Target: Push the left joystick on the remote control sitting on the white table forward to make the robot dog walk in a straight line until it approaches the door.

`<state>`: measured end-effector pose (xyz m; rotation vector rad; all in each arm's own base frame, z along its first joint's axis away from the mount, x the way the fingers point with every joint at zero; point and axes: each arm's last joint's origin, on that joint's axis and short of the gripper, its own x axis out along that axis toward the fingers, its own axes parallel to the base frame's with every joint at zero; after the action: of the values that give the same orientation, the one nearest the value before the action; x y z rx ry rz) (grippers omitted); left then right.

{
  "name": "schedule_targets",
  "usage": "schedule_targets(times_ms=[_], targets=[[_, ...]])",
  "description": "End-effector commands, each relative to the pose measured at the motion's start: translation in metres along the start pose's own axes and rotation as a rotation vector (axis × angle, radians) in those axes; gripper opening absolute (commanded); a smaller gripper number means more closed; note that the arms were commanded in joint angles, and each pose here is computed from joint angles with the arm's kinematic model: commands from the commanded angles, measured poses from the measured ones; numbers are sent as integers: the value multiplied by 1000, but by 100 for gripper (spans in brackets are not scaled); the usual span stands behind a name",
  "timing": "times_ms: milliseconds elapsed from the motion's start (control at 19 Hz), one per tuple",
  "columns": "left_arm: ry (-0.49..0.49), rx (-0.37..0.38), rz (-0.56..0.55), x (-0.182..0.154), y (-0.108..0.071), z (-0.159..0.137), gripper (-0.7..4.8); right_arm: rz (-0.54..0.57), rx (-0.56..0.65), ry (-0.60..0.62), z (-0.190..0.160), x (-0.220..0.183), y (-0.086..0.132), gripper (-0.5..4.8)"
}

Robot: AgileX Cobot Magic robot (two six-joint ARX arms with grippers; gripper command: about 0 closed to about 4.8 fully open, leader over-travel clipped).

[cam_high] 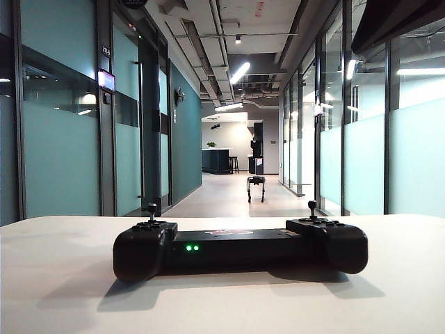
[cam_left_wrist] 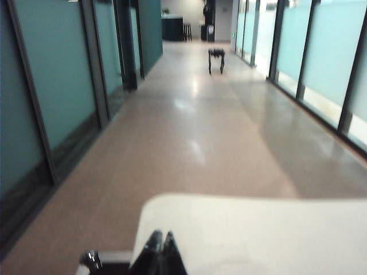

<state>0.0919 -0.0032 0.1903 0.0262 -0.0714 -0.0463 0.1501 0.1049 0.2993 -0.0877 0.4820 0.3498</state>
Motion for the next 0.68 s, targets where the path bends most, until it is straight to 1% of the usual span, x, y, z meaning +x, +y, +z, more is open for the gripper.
schedule_targets(times_ms=[53, 158, 210, 421, 578, 684], targets=[[-32, 1, -4, 2, 0, -7, -6, 2, 4, -26, 3, -2, 0, -1], [-37, 1, -6, 4, -1, -15, -6, 2, 4, -26, 3, -2, 0, -1], [-14, 4, -7, 4, -1, -17, -6, 2, 4, -26, 3, -2, 0, -1], [7, 26, -7, 4, -1, -19, -6, 2, 4, -26, 3, -2, 0, -1], [6, 26, -6, 4, -1, -19, -5, 2, 4, -26, 3, -2, 0, -1], [9, 26, 28, 4, 0, -19, -5, 2, 4, -26, 3, -2, 0, -1]])
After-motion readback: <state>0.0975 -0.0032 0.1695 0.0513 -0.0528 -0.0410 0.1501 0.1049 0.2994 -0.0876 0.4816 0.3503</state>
